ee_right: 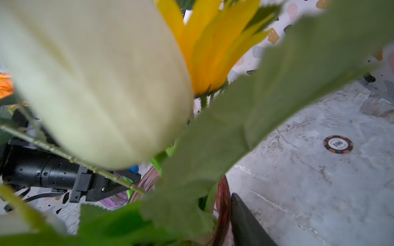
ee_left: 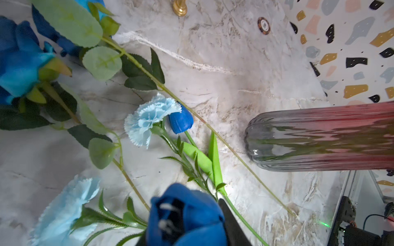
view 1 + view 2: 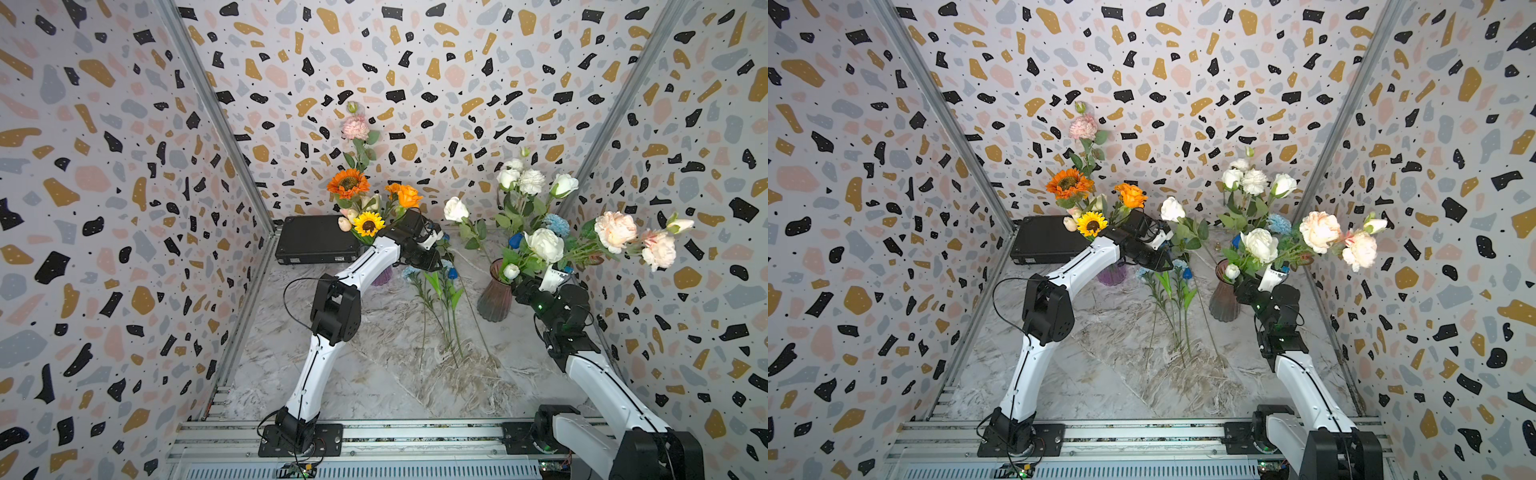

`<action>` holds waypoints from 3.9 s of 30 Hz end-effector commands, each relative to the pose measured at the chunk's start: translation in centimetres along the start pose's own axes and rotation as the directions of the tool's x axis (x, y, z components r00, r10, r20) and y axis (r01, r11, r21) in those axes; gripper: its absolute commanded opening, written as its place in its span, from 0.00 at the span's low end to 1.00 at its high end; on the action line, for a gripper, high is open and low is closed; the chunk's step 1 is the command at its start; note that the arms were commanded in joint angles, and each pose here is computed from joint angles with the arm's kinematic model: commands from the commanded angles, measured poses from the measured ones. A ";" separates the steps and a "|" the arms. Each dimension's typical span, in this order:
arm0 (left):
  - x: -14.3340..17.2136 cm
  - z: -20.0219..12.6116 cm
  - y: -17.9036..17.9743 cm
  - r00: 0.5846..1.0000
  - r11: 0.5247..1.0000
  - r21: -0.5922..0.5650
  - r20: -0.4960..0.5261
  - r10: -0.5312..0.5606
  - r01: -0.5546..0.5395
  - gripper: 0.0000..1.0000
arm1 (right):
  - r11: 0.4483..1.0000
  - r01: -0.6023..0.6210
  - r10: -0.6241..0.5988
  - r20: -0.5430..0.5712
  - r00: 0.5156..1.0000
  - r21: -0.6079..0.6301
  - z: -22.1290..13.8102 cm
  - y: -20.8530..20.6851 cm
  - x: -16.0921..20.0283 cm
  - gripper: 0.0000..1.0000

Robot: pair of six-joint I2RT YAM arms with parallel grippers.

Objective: Pick out blue flowers from the vase
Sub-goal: Place the flower at the center of the board, then pick up the flower from the vase.

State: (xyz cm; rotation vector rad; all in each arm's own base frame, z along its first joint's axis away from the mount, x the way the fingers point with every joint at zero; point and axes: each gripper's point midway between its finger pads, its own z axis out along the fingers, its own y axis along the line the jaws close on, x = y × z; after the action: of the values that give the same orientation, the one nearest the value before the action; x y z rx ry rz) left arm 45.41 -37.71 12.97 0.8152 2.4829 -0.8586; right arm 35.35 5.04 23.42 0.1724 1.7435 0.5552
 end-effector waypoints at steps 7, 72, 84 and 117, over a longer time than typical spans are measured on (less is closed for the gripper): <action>-0.2 0.4 0.2 0.998 0.999 0.004 0.049 0.038 -0.038 0.46 | 0.999 0.029 -0.028 -0.033 0.999 0.016 -0.4 0.0 0.6 0.59; 1.7 -13.0 -20.7 0.858 0.921 0.027 0.375 0.351 -0.389 0.62 | 0.983 0.177 -0.180 0.070 0.981 0.051 -1.8 1.4 -4.4 0.91; 0.0 -14.4 -26.6 0.800 0.864 0.124 0.461 0.384 -0.487 0.63 | 0.990 0.142 -0.144 0.120 0.982 0.022 -1.6 1.8 -4.9 0.69; -8.5 -3.1 -21.7 0.762 0.839 -0.152 0.358 0.540 -0.523 0.68 | 0.996 0.076 -0.081 0.145 0.986 0.040 -1.4 0.4 -3.3 0.45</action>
State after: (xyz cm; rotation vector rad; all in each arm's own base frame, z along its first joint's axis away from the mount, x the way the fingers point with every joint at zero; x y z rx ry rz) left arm 36.92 -52.92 28.64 1.1425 1.7939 -0.6849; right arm 34.76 3.83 26.17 0.1577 1.6321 0.4505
